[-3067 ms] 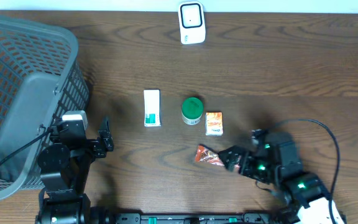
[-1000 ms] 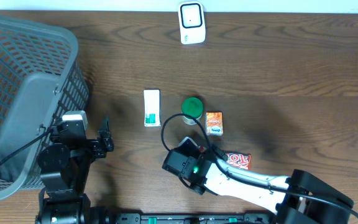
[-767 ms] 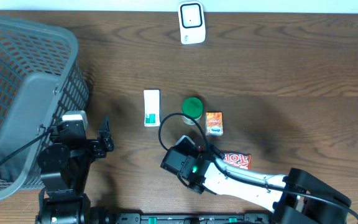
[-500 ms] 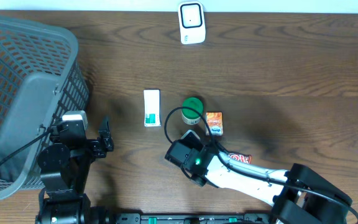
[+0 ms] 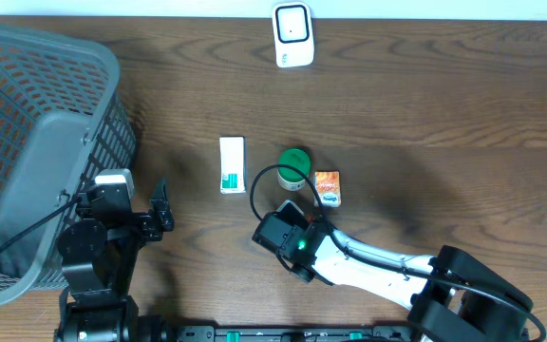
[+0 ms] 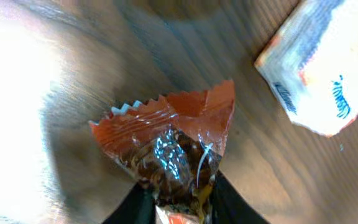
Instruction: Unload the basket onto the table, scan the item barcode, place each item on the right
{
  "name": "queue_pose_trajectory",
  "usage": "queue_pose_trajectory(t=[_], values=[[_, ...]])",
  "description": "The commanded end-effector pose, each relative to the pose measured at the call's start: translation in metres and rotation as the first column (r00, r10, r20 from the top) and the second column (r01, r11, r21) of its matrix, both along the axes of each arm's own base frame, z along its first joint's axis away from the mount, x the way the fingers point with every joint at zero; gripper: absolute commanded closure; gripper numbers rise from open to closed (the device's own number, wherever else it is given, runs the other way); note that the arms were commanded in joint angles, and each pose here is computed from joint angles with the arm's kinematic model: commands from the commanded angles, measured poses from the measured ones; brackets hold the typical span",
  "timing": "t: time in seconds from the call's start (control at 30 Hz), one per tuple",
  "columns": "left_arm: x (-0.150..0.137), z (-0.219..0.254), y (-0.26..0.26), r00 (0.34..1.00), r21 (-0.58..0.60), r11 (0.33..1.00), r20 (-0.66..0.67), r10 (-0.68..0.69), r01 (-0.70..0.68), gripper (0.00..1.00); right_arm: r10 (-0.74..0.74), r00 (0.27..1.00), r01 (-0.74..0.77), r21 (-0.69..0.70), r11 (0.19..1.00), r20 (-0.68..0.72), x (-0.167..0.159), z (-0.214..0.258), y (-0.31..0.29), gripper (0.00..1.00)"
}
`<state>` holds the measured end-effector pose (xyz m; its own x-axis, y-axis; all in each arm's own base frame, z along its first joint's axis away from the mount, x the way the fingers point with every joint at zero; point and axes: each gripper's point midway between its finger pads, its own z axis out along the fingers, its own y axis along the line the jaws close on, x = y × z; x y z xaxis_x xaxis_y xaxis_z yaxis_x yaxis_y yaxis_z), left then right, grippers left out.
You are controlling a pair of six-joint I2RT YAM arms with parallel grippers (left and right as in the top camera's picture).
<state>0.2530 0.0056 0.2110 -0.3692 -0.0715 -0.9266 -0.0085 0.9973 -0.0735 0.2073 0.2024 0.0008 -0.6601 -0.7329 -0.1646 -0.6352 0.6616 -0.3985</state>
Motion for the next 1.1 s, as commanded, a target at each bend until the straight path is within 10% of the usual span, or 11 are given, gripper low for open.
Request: queue_pose_trajectory(t=[0.0, 0.3, 0.5, 0.8, 1.07], values=[[0.000, 0.000, -0.002, 1.000, 0.010, 1.000, 0.000, -0.016, 0.016, 0.13, -0.005, 0.999, 0.006, 0.012, 1.000, -0.048, -0.005, -0.006, 0.001, 0.91], [0.000, 0.000, -0.002, 1.000, 0.010, 1.000, 0.000, -0.016, 0.016, 0.12, 0.190, 0.933, -0.070, 0.362, 0.929, -0.307, -0.027, 0.069, 0.081, 0.99], [0.000, 0.000, -0.002, 1.000, 0.010, 1.000, 0.000, -0.016, 0.016, 0.12, 0.493, 0.780, -0.107, 0.694, 0.712, -0.385, -0.042, 0.118, 0.108, 0.99], [0.000, 0.000, -0.002, 1.000, 0.010, 1.000, 0.000, -0.016, 0.016, 0.12, 0.719, 0.688, -0.357, 0.909, 0.215, 0.099, -0.003, 0.168, 0.146, 0.99], [0.000, 0.000, -0.002, 1.000, 0.010, 1.000, 0.000, -0.016, 0.016, 0.12, 0.689, 0.672, -0.459, 0.882, 0.101, 0.271, 0.026, 0.179, 0.165, 0.99]])
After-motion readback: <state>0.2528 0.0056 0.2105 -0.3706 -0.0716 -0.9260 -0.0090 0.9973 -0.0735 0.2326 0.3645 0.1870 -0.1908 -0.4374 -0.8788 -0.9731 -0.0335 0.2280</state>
